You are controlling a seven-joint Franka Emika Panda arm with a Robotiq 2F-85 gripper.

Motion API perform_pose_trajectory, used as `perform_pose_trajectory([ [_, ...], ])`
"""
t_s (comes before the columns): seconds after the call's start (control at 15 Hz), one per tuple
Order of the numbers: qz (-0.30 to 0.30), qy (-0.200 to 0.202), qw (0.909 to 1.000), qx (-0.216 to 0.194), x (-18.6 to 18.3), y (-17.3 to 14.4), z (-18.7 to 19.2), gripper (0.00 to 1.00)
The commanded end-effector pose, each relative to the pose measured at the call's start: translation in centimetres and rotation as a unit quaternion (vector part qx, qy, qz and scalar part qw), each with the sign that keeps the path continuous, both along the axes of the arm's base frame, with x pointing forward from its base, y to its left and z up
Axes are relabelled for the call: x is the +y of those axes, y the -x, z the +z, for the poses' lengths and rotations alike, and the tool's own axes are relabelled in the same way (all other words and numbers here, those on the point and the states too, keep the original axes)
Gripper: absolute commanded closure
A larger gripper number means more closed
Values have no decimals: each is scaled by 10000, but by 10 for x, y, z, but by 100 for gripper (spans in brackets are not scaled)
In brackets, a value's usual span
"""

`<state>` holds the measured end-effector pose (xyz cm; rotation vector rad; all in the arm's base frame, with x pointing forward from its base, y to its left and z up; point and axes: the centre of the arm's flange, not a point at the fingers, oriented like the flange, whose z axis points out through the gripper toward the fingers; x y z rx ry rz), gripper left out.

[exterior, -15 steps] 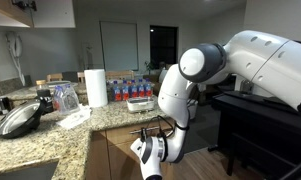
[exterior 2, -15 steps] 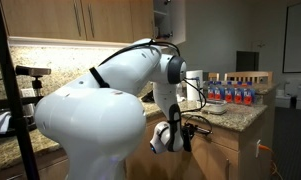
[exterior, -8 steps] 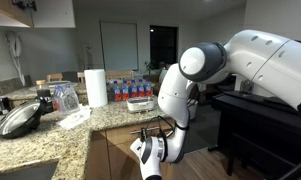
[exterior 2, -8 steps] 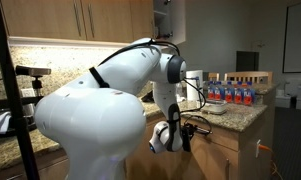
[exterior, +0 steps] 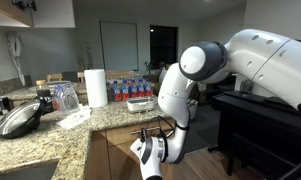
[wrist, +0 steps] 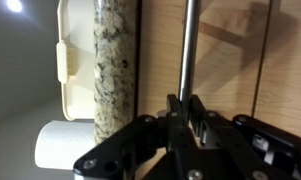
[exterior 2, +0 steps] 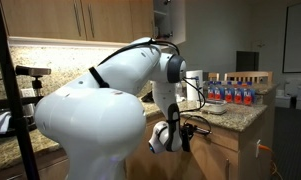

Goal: Open the drawer

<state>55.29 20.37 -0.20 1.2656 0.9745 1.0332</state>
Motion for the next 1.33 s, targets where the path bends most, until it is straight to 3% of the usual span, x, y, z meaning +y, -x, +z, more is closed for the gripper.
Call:
perform_pose_trajectory([
  [0.0,250,69,9995,195,25,51,5,90],
  [0.2,255,84,9995,179,26,56,3,90],
  [0.47,545,74,9978,371,52,97,-6,90],
  [0.73,592,156,9969,488,63,112,-6,93],
  [0.8,524,178,9971,530,62,109,-5,67],
  [0.93,347,172,9978,542,58,104,1,66],
  [1.27,-149,246,9971,708,48,83,23,35],
])
